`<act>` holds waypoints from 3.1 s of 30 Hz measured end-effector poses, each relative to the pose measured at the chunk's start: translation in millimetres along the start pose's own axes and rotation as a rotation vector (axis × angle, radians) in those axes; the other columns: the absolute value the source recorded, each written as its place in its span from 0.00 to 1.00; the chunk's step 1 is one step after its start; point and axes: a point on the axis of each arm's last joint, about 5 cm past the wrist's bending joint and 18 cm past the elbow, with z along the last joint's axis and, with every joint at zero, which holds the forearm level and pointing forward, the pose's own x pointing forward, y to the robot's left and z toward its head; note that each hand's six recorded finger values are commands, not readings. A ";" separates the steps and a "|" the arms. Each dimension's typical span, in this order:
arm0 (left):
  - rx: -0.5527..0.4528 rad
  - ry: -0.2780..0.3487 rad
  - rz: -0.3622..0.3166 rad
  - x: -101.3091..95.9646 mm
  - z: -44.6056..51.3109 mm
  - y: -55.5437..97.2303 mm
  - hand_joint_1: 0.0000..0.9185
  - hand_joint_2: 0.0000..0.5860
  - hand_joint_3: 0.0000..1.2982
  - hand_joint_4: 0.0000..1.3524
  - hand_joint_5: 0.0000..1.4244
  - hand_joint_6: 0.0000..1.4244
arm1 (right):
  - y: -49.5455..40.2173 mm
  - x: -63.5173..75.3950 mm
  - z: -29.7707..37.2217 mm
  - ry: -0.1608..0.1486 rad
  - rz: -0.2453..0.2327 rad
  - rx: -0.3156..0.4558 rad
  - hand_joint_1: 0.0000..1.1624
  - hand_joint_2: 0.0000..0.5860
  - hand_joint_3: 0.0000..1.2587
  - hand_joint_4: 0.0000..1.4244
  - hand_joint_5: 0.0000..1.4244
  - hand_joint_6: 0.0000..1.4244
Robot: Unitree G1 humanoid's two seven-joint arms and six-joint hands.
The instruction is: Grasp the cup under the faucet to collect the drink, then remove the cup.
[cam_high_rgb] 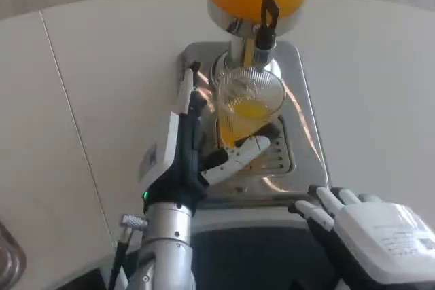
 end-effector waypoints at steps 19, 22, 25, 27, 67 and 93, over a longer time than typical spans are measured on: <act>0.093 -0.008 0.042 13.1 7.1 -18.5 0.50 0.10 0.00 0.00 0.18 0.23 | -0.1 0.1 -1.5 0.033 0.013 0.021 0.58 0.73 0.12 0.00 0.00 0.00; 0.103 0.009 0.041 14.8 6.1 -21.2 0.50 0.10 0.00 0.00 0.19 0.23 | -0.2 0.0 -2.5 0.035 0.015 0.029 0.58 0.73 0.12 0.00 0.00 0.00; 0.108 0.013 0.045 17.3 7.2 -22.4 0.50 0.10 0.00 0.00 0.19 0.23 | 0.2 -0.5 -4.2 0.035 0.019 0.041 0.58 0.73 0.12 0.00 0.00 0.00; 0.110 0.019 0.044 19.3 7.6 -24.6 0.50 0.09 0.00 0.00 0.20 0.23 | 0.1 -0.8 -5.8 0.035 0.022 0.050 0.58 0.73 0.12 0.00 0.00 0.00; 0.155 0.051 0.160 38.2 9.6 -47.5 0.51 0.16 0.36 0.40 0.65 0.85 | -7.9 0.8 -20.8 0.090 0.054 0.157 0.65 0.76 0.14 0.00 0.00 0.00; 0.036 0.041 0.213 19.3 -8.5 -22.8 0.66 0.04 0.71 0.83 0.95 1.00 | -11.1 3.5 -17.0 0.079 0.032 0.151 0.66 0.74 0.13 0.00 0.00 0.00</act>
